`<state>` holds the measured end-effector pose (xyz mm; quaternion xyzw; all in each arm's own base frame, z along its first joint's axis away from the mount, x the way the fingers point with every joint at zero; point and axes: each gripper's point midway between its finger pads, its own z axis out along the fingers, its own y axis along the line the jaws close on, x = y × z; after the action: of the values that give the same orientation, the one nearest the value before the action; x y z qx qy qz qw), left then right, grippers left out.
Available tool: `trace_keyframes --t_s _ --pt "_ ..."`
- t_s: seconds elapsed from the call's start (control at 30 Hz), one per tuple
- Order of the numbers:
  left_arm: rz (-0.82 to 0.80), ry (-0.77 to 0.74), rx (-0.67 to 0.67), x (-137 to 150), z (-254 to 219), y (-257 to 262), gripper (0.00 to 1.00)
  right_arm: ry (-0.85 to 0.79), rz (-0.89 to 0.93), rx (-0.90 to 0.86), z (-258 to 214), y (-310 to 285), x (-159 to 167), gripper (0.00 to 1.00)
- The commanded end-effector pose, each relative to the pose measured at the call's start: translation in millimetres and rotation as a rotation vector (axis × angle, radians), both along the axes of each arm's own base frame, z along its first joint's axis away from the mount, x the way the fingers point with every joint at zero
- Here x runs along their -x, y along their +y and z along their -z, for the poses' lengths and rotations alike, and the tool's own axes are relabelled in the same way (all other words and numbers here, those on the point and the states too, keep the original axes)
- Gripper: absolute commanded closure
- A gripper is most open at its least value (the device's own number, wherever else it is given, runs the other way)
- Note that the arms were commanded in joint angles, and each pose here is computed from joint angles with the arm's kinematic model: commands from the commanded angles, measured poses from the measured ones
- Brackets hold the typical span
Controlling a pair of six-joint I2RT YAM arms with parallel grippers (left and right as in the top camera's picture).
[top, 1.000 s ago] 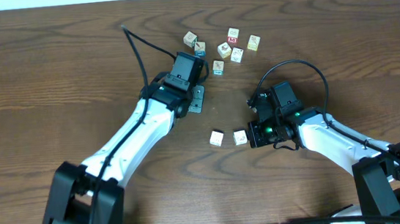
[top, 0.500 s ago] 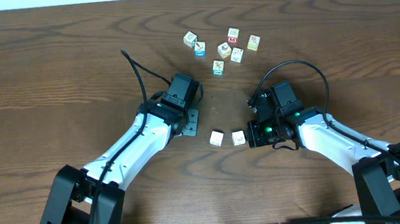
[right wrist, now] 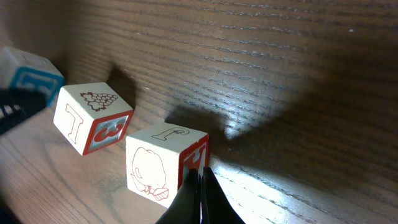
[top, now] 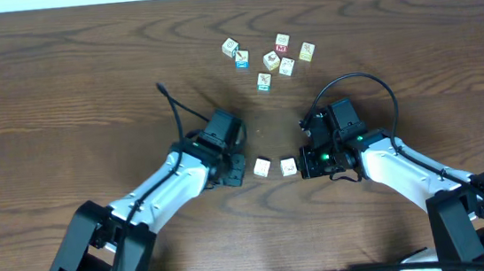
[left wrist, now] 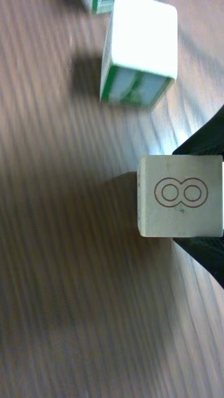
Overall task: Lift 3 blocks
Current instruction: 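Carry the '8' block back and place it left of the '7' block, then release the '8' block and open the left gripper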
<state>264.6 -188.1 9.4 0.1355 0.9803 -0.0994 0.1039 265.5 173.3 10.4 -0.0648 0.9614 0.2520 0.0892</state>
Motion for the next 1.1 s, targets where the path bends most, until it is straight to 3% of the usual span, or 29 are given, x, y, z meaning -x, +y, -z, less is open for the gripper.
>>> trace_keyframes --t_s 0.0,0.27,0.37,0.63,0.7,1.07 --pt "0.032 0.025 0.031 19.2 6.9 -19.1 0.93 0.01 -0.005 -0.016 -1.8 5.7 1.7 0.99" --pt "0.073 -0.013 0.064 23.3 2.9 -42.8 0.92 0.014 -0.005 -0.015 -1.5 5.4 2.5 0.99" --pt "0.073 -0.014 0.064 23.2 2.9 -42.8 0.86 0.014 -0.005 -0.014 -1.5 5.4 2.6 0.99" --pt "0.058 -0.035 0.038 18.9 3.5 -38.2 0.5 0.013 -0.005 -0.014 -1.4 5.3 2.4 0.99" --pt "0.058 -0.036 0.037 18.8 3.5 -38.1 0.46 0.013 -0.005 -0.014 -1.4 5.3 2.4 0.99" --pt "0.035 -0.091 0.031 6.6 -8.6 -34.7 0.45 0.011 -0.008 -0.013 -1.4 5.2 2.4 0.99"
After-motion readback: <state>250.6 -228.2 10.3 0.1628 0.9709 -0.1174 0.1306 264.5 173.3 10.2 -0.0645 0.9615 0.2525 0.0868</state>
